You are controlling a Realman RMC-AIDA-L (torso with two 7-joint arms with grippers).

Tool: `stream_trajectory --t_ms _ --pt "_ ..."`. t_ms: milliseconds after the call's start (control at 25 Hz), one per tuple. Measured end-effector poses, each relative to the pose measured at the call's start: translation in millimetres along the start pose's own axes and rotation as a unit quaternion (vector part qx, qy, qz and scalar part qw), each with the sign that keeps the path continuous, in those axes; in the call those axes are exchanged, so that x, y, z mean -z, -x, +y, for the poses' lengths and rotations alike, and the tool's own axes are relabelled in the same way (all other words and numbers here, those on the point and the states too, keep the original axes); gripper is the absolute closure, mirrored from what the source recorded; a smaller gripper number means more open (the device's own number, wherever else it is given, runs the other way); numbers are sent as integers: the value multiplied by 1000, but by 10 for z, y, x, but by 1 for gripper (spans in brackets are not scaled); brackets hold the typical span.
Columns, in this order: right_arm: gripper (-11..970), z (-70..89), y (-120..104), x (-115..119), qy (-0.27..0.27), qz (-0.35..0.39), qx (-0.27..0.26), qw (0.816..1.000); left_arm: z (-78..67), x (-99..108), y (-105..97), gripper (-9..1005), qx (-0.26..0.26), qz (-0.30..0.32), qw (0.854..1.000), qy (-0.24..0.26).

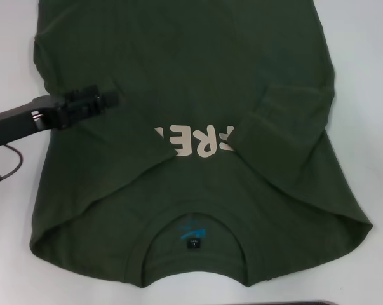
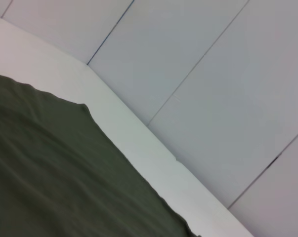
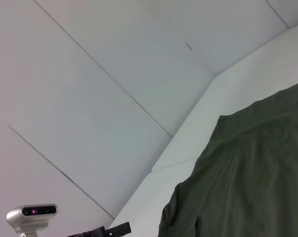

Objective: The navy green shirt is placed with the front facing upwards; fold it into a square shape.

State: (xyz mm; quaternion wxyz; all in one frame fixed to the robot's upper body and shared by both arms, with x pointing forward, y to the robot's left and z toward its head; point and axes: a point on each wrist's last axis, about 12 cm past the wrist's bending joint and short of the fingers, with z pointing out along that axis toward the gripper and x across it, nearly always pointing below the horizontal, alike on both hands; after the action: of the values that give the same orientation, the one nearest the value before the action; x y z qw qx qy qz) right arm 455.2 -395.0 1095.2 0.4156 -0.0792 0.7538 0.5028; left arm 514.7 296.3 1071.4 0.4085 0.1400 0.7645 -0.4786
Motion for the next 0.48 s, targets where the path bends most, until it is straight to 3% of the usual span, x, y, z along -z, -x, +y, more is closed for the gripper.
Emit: stream_trajectory --t_ms 480 --pt "245 -21 14 -11 -2 -9 -10 1000 20 546 -191 179 15 57 998 9"
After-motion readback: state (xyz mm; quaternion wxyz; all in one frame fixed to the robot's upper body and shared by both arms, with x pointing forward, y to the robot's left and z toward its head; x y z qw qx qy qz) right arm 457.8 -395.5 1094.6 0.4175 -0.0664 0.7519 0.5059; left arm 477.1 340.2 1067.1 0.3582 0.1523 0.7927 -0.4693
